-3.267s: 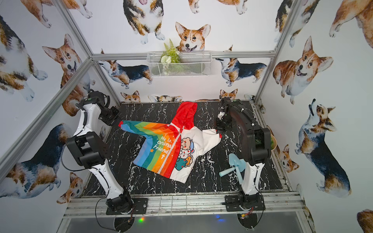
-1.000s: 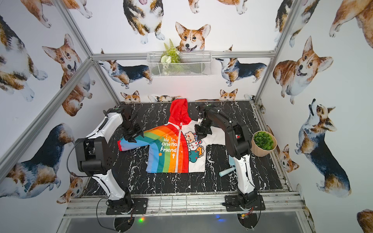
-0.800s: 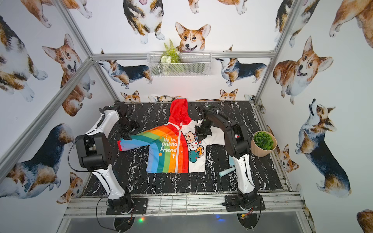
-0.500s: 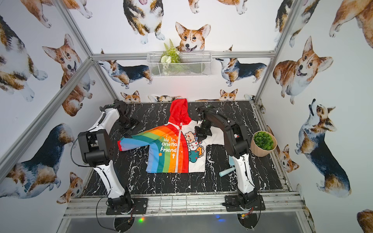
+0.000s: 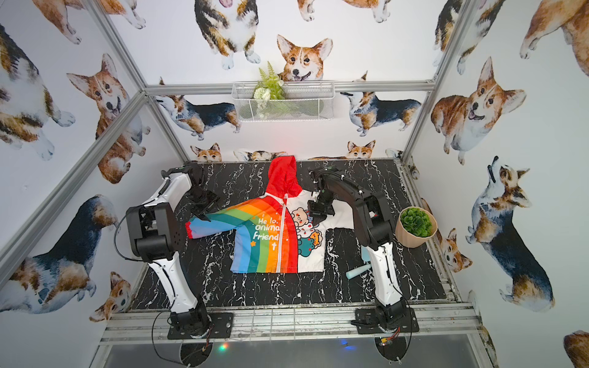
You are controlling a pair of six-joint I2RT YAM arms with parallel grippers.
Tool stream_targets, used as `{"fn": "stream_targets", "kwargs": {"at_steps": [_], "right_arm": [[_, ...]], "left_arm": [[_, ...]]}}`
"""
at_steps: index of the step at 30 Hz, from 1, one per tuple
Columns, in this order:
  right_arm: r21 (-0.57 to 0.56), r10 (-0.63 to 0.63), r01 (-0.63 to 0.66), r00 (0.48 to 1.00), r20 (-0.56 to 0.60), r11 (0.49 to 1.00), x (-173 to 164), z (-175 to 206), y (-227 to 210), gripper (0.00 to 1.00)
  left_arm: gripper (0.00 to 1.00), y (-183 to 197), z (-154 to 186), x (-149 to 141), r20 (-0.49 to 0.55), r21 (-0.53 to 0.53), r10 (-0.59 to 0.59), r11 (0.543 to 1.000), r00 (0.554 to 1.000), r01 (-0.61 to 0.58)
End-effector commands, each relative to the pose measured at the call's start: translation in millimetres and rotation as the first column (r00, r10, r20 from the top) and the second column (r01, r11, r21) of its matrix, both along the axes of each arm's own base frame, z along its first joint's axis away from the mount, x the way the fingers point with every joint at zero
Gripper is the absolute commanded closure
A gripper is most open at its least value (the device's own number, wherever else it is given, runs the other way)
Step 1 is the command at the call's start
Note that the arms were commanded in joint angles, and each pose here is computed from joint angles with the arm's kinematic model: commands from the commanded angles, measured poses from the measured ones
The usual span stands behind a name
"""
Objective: Unzip the jacket
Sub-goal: Flatten out the jacket at the center of the board.
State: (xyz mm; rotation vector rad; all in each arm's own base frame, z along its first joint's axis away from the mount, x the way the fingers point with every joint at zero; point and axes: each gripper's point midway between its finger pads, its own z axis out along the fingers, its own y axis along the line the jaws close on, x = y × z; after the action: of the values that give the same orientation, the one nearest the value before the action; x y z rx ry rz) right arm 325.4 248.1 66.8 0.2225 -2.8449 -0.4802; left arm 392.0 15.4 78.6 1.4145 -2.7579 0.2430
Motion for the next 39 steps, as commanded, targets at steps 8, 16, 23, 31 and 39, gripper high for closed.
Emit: {"fn": "stream_targets", "kwargs": {"at_steps": [8, 16, 23, 31, 39], "right_arm": [[-0.054, 0.004, -0.007, 0.999, -0.048, 0.998, -12, -11, -10, 0.96], [-0.072, 0.002, -0.008, 0.997, -0.077, 0.997, -17, -19, -14, 0.96], [-0.132, -0.016, 0.001, 0.994, -0.112, 0.991, -22, -31, -29, 0.96], [-0.171, -0.037, 0.011, 0.988, -0.147, 0.985, -29, -37, -43, 0.96], [-0.17, -0.04, 0.013, 0.986, -0.161, 0.985, -32, -36, -46, 0.96]], "left_arm": [[0.68, 0, -9, -2, -0.056, 0.011, 0.019, 1.0, 0.998, -0.018], [1.0, -1, -12, -1, -0.065, 0.006, 0.025, 1.0, 0.998, -0.024], [1.0, 9, 11, 15, -0.02, 0.043, 0.022, 0.999, 1.0, -0.021], [1.0, 36, 12, 31, -0.016, 0.052, 0.044, 0.998, 0.999, -0.044], [0.93, 51, -9, 41, -0.05, 0.009, 0.046, 0.999, 0.998, -0.045]]}}
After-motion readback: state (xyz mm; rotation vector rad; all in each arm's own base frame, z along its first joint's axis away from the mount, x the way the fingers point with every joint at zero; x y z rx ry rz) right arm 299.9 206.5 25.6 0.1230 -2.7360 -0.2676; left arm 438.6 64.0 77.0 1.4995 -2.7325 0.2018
